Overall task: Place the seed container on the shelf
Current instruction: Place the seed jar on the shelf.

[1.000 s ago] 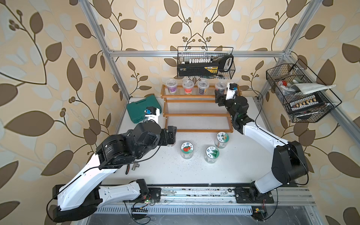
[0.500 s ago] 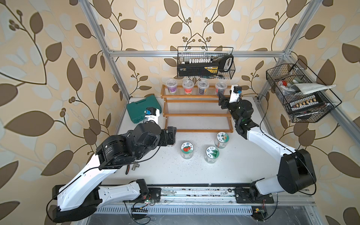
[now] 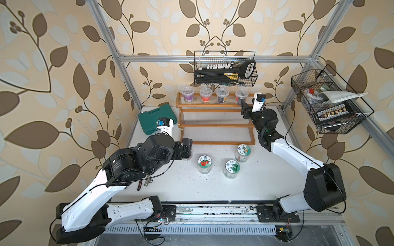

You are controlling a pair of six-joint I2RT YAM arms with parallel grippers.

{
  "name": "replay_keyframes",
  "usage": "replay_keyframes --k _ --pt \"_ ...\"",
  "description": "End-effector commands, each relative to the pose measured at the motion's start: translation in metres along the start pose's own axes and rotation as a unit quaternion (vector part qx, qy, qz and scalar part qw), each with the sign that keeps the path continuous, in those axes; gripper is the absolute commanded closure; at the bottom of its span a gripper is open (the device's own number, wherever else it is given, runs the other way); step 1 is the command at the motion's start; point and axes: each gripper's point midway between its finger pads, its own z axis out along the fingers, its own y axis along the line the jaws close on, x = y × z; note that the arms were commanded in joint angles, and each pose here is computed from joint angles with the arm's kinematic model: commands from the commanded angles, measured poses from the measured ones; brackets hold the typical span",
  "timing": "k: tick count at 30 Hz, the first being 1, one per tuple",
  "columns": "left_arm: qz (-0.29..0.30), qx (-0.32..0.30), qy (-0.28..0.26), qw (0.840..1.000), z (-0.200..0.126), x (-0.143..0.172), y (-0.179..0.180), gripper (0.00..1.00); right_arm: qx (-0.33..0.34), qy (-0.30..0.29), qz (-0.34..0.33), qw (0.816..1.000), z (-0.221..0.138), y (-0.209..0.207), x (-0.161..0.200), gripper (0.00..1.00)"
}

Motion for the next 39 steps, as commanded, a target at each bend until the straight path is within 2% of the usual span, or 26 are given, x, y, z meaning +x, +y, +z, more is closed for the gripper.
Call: replay_keyframes --k 1,16,23,28,34,39 --pt "-0.007 -0.004 -0.011 1.0 0.0 -0.004 0.004 0.02 0.012 0.0 -0.002 1.0 0.009 -0.005 -0.005 0.37" --pt "-0.007 -0.006 -0.012 1.0 0.0 -0.003 0.006 0.02 0.022 0.007 0.01 1.0 0.012 -0.014 -0.009 0.36" --pt "-0.003 -0.007 -0.009 1.0 0.002 -0.001 0.006 0.02 0.021 0.006 0.011 1.0 0.004 -0.015 -0.018 0.32" --pt "0.004 -0.009 -0.003 1.0 0.005 0.002 0.005 0.01 0.018 0.009 0.019 1.0 -0.014 -0.016 -0.025 0.25" --pt "0.01 -0.015 0.0 1.0 0.007 0.004 0.006 0.02 -0.006 0.041 0.023 0.999 -0.041 -0.011 -0.029 0.07" --pt "0.009 -0.024 0.003 1.0 0.006 0.007 0.011 0.02 -0.046 0.089 0.039 0.994 -0.073 0.002 -0.033 0.01"
